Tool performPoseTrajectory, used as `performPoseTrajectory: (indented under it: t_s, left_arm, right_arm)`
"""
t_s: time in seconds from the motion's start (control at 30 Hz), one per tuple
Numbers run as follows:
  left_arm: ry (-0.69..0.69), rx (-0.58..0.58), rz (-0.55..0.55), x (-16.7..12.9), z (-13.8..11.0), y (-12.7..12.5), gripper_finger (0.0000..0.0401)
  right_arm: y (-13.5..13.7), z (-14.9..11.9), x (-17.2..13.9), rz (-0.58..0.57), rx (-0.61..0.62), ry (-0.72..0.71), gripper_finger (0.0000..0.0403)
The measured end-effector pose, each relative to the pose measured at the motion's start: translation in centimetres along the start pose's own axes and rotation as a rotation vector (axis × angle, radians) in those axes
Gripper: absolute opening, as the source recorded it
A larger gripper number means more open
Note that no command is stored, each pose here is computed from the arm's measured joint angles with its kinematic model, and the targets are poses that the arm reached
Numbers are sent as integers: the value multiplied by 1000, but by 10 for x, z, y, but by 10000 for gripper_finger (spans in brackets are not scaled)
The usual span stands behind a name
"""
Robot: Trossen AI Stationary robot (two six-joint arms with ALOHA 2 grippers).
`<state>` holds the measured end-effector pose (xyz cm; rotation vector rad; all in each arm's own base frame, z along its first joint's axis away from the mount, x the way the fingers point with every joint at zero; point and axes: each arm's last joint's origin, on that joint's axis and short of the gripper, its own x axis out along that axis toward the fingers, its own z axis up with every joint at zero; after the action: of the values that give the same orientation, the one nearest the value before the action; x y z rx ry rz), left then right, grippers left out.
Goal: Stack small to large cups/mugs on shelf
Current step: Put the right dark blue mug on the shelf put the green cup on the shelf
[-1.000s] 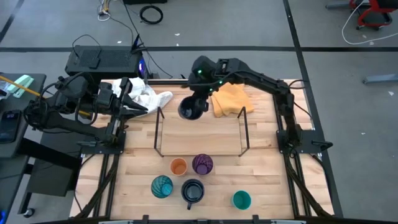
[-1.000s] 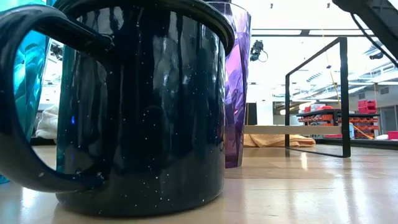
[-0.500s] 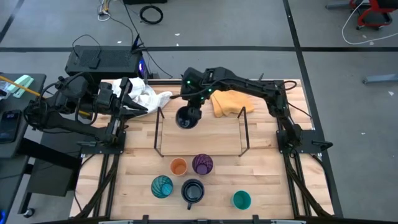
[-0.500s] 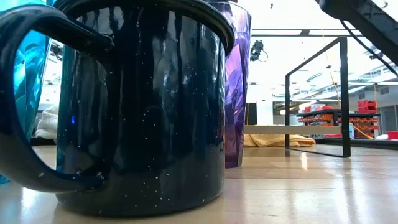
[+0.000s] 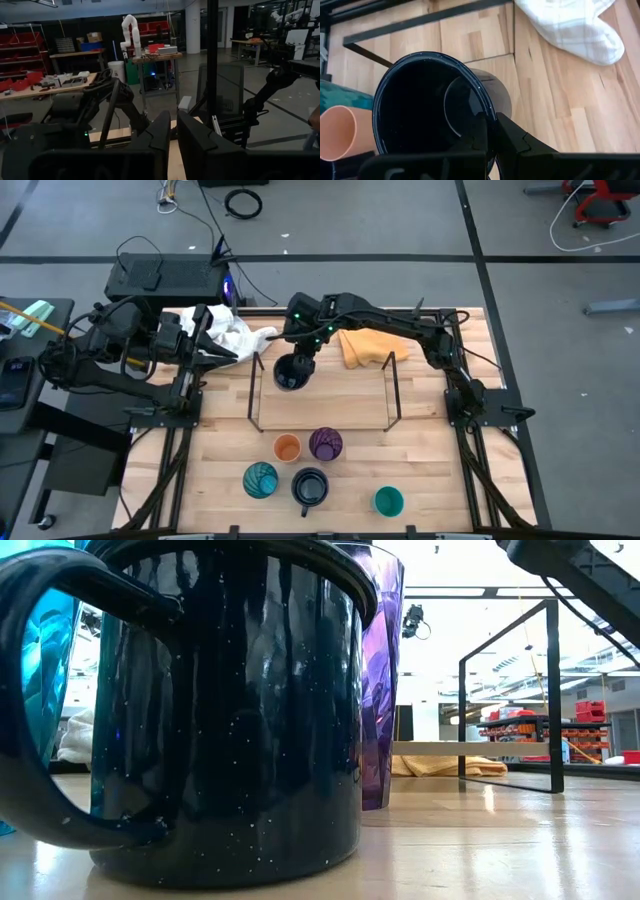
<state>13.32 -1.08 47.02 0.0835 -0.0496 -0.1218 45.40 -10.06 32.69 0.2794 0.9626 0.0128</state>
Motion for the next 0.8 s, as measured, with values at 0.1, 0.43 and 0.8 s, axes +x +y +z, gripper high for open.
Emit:
performPoseTrajectory:
  t_s: [0.1, 0.43, 0.8]
  left_arm:
    - [-1, -1, 0, 0, 0, 0, 45]
    - [1, -13, -1, 0, 0, 0, 40]
    - [-1, -12, -1, 0, 0, 0, 42]
  right_arm:
    - [-1, 0, 7, -6, 9, 3, 17]
    - [-7, -4, 40, -7, 19, 58, 17]
    - [-33, -3, 38, -55, 62, 38, 17]
